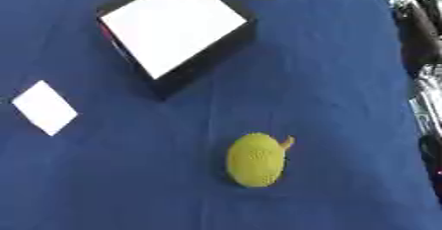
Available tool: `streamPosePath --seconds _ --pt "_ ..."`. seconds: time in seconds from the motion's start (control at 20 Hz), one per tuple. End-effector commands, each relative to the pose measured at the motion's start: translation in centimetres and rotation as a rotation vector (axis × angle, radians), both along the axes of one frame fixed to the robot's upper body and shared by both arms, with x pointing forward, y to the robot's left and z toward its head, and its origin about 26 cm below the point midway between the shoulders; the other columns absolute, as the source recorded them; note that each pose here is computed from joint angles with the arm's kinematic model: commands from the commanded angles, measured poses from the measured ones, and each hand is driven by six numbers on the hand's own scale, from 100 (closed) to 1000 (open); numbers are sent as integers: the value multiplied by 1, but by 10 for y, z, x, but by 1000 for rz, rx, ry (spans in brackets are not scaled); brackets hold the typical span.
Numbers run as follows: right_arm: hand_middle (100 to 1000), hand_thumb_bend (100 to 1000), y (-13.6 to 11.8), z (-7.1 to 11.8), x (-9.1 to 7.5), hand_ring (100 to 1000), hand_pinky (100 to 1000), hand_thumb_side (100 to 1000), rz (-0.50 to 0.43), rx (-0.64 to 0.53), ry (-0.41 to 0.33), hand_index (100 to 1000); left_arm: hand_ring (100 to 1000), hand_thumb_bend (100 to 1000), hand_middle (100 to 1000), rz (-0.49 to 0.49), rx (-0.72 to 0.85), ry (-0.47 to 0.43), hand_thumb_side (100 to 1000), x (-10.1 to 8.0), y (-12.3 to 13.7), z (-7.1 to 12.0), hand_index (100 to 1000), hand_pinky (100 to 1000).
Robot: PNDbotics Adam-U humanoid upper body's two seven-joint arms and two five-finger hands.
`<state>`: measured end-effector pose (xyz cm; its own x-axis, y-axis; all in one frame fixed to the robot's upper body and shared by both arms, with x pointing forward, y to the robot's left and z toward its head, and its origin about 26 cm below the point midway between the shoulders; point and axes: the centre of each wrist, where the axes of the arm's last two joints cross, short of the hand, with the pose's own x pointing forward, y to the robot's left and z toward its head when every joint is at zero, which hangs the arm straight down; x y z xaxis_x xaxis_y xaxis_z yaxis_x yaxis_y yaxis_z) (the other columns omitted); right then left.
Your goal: Pick up objects on the table and place them in the box.
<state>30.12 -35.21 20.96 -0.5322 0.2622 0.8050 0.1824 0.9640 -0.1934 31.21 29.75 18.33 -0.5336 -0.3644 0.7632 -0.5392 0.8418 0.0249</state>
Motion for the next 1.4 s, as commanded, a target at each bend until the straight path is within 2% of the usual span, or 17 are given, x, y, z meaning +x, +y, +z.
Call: streamPosePath --seconds 0.05,0.45,0.6,0.7,0.8,0.95,1.1,1.4 --pt "799 100 -1 8 -2 880 1000 580 0 -25 -20 893 759 259 768 -4 18 -27 625 -1 2 9 834 675" --pt "799 100 -1 9 -3 880 1000 580 -2 -30 -23 893 761 257 769 -3 42 -27 624 -1 4 12 834 676" --pt "799 100 -2 9 -3 879 1000 578 -6 -39 -22 893 767 256 778 -6 143 -23 595 -3 12 22 847 685" --pt "799 100 -3 9 -4 878 1000 577 -11 -47 -20 893 772 259 785 -21 272 -1 578 -6 21 36 858 695" --pt "798 100 -3 9 -5 878 1000 577 -14 -53 -18 893 783 259 801 -51 419 52 590 -9 29 49 876 721" --pt "798 100 -5 9 -6 876 1000 578 -21 -66 -11 893 797 269 819 -118 765 199 595 -17 42 75 887 750" --pt "797 100 -5 9 -6 875 1000 578 -19 -75 -5 892 817 282 844 -179 1015 361 627 -21 52 95 899 789" --pt "796 100 -6 10 -6 874 1000 574 -18 -89 -2 892 850 320 882 -355 1363 673 701 -27 56 114 917 839"
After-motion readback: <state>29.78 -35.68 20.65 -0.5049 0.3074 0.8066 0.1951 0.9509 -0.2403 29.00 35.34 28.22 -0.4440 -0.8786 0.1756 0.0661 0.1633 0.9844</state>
